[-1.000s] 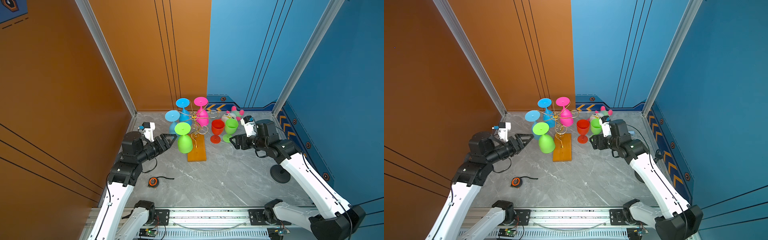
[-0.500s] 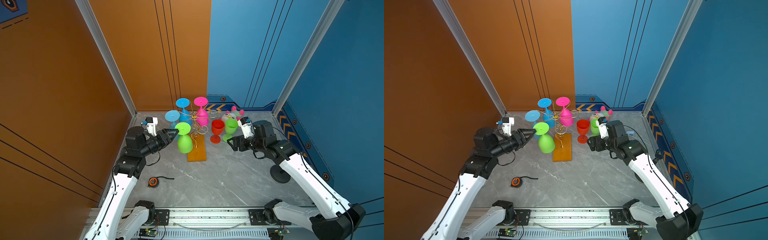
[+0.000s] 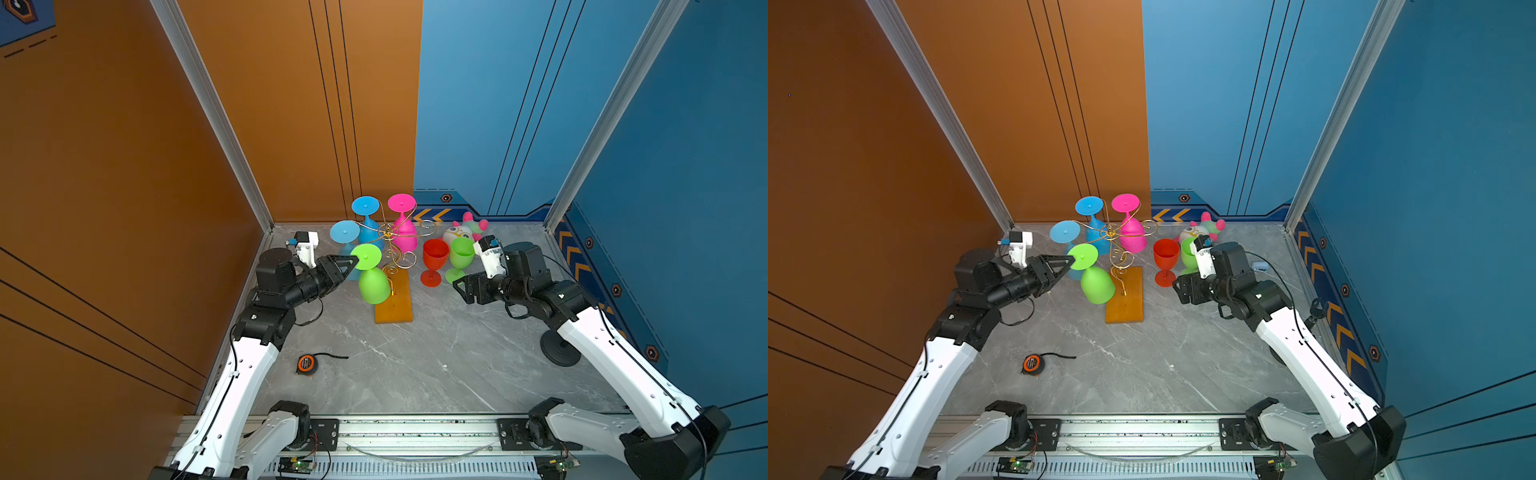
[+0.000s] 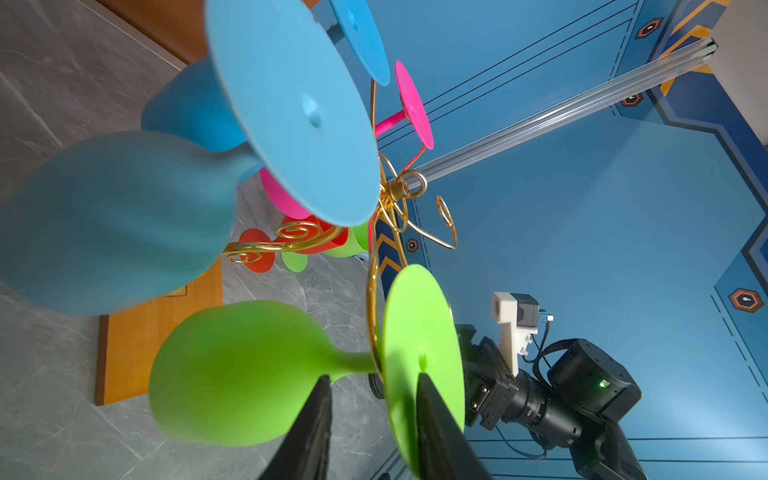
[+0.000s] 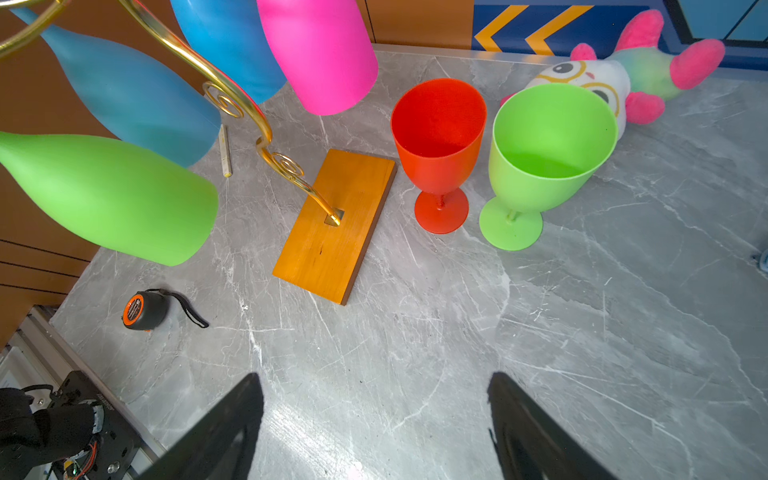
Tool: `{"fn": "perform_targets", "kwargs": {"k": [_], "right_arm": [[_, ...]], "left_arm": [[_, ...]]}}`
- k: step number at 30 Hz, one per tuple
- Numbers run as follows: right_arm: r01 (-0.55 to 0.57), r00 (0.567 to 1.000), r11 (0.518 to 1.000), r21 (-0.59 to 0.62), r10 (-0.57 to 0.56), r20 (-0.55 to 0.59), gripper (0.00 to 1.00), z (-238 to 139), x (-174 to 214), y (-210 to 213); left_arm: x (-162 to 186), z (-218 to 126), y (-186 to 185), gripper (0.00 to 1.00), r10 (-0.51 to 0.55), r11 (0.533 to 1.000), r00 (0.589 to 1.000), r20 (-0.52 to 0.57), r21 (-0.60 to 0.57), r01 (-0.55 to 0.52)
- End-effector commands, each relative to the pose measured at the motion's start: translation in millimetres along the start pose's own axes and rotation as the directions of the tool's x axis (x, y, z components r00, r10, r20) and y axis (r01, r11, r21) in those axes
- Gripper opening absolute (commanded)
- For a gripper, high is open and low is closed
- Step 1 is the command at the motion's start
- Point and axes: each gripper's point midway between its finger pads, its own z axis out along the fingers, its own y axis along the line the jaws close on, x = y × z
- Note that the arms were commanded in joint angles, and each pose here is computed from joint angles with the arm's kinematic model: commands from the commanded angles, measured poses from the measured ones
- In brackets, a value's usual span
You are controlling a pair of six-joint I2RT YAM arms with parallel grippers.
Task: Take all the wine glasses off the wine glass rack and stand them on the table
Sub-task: 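Close the left gripper on the foot of the lower green glass on the rack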
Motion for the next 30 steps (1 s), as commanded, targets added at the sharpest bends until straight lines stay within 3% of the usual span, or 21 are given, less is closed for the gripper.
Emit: {"fn": "perform_targets", "kwargs": {"k": [1, 30], "right_arm": [[-0.007, 1.0, 1.0, 0.009, 0.006, 0.02, 0.86, -0.8, -0.2, -0.6], [-0.023, 0.999, 1.0, 0.008, 0.022, 0.033, 0.86, -3.5, 3.6, -0.7]], "left_arm": [[-7.2, 0.1, -12.8, 0.32, 0.028, 0.998, 0.999, 0.014, 0.052, -0.029], [-11.2, 2.3, -22.0, 0.07, -0.001, 0.995, 1.0, 0.018, 0.096, -0.001]]}}
